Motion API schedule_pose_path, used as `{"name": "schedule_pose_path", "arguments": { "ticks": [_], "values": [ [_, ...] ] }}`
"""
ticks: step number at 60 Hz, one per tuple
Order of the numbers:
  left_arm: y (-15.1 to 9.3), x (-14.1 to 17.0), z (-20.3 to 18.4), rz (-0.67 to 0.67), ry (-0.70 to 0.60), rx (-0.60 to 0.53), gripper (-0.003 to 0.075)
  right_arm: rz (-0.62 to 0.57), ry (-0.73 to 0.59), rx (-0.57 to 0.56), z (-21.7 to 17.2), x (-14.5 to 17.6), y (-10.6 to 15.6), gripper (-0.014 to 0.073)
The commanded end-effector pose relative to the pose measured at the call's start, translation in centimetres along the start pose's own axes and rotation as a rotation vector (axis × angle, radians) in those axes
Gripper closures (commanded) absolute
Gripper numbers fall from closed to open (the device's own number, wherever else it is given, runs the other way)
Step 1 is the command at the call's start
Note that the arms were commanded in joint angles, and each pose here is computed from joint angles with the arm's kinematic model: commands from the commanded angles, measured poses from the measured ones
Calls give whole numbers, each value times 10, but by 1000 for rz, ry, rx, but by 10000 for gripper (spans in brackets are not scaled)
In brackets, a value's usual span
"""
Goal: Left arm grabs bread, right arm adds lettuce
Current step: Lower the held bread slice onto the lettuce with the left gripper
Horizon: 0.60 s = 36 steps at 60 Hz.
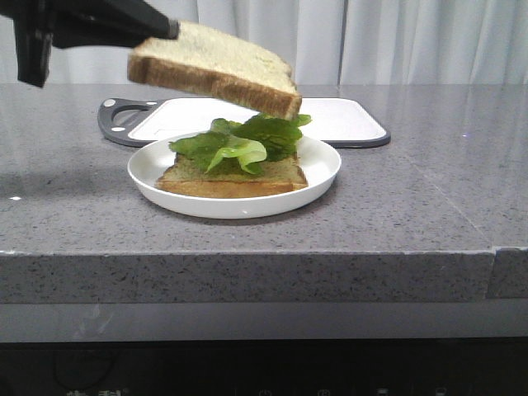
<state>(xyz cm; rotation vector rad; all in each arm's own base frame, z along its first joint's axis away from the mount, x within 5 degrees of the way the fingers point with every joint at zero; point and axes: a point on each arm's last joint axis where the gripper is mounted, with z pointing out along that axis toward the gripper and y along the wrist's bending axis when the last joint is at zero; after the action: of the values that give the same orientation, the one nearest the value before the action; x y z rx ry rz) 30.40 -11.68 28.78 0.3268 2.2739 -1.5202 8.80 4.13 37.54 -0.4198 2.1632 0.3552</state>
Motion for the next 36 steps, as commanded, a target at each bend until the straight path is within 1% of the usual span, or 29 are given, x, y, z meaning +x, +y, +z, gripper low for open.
{"name": "schedule_pose_path", "arguments": {
  "ticks": [1, 17, 20, 22, 24, 26, 34, 36],
  "values": [
    [-18, -9, -2, 15, -42, 91, 741, 2, -81, 9, -6, -10, 0, 233],
    [7, -10, 10, -30, -15, 76, 740, 2, -80, 9, -6, -10, 0, 233],
    [10, -10, 12, -38, -9, 74, 731, 2, -80, 9, -6, -10, 0, 233],
    [12, -10, 12, -39, -7, 73, 713, 2, -80, 9, -6, -10, 0, 233],
    [14, -9, 14, -39, 1, 68, 681, 2, -80, 9, -6, -10, 0, 233],
    [14, -9, 14, -38, 3, 66, 628, 2, -80, 9, -6, -10, 0, 233],
    [14, -9, 14, -36, 6, 64, 377, 2, -80, 9, -6, -10, 0, 233],
    [14, -8, 14, -35, 7, 63, 325, 2, -80, 9, -6, -10, 0, 233]
  ]
}}
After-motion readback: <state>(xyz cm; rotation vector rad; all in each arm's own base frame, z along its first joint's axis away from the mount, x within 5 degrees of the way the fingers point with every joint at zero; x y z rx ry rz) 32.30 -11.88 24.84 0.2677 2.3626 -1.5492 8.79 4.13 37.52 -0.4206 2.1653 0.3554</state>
